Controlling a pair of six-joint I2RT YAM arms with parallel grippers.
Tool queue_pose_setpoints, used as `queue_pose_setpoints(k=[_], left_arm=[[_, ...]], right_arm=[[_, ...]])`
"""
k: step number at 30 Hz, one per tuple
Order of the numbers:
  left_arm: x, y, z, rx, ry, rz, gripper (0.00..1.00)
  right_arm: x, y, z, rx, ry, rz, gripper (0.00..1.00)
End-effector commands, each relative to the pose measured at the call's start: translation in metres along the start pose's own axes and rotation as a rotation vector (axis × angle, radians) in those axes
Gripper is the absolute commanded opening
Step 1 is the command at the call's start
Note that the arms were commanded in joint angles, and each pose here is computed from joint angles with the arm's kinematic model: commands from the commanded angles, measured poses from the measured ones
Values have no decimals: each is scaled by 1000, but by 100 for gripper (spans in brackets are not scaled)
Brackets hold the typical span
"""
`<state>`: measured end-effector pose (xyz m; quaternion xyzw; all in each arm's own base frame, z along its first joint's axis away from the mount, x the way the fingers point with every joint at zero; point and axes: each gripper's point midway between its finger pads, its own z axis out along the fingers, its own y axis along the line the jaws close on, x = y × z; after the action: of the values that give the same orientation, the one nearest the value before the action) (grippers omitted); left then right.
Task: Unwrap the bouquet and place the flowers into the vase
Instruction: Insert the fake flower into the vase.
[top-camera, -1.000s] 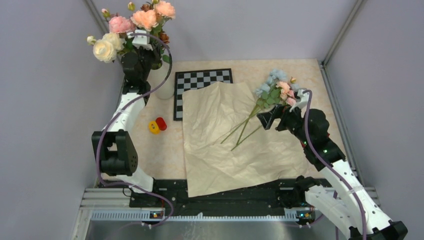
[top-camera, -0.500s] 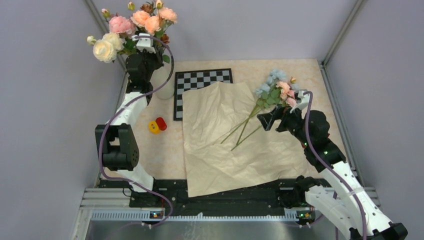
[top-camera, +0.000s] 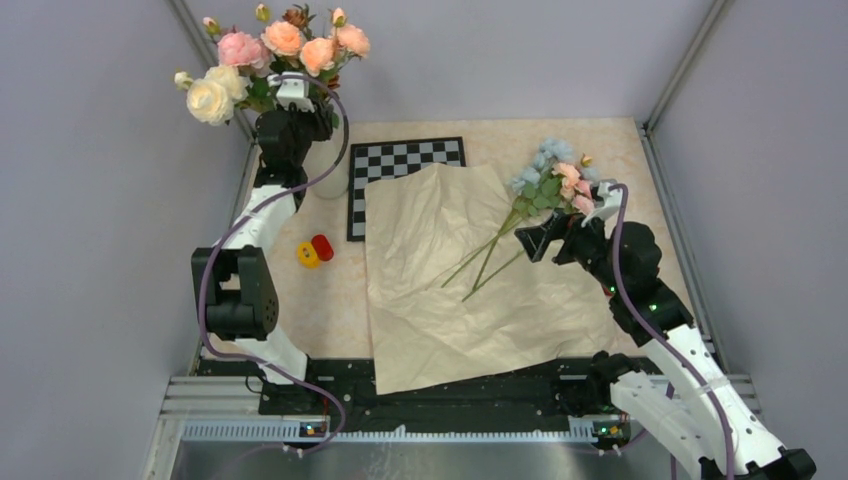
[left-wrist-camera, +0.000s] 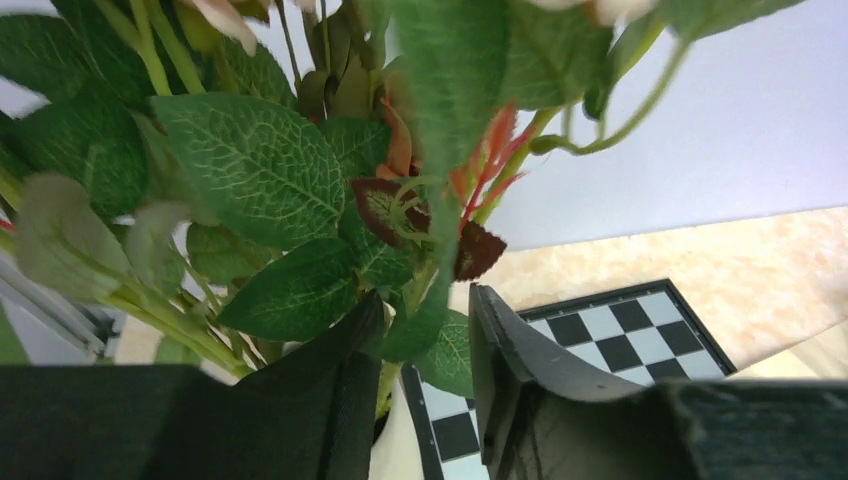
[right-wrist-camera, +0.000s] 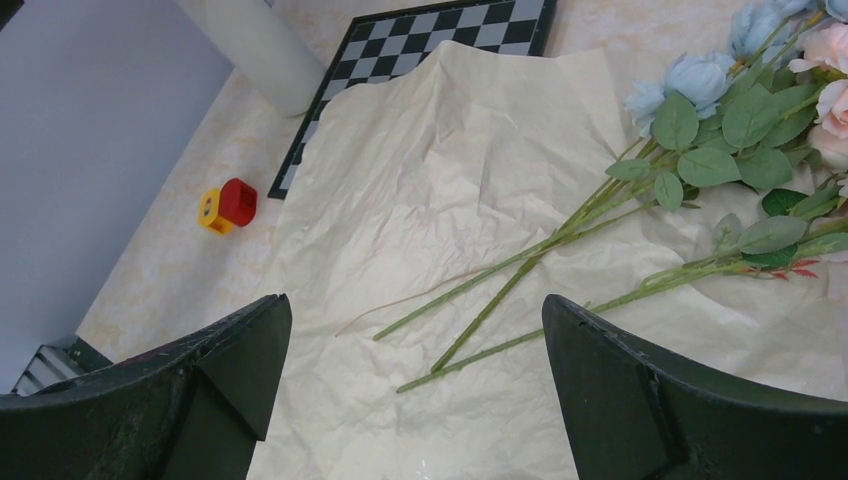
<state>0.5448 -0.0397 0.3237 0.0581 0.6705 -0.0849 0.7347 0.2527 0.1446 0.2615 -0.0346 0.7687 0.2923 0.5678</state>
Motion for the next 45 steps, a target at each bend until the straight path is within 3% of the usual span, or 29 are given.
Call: queue_pose_setpoints(k=[1,13,22,34,45], left_arm=[[-6,-4,-9,6,8,-23,44],[-7,-12,-23,31,23,-53,73],[-31,-32,-40,102,5,-129,98],[-35,-48,-92,84,110,-292,99],[25,-58,-161,36,369,-343,99]], right_arm=[[-8,2,-2,-13,-34,1,99],[-4,0,-1,-9,-27,1,99],[-7,-7,-4,40,-24,-16,98],[-6,-51,-8,325,11,71,91],[32,-67,32,389,116,200,88]])
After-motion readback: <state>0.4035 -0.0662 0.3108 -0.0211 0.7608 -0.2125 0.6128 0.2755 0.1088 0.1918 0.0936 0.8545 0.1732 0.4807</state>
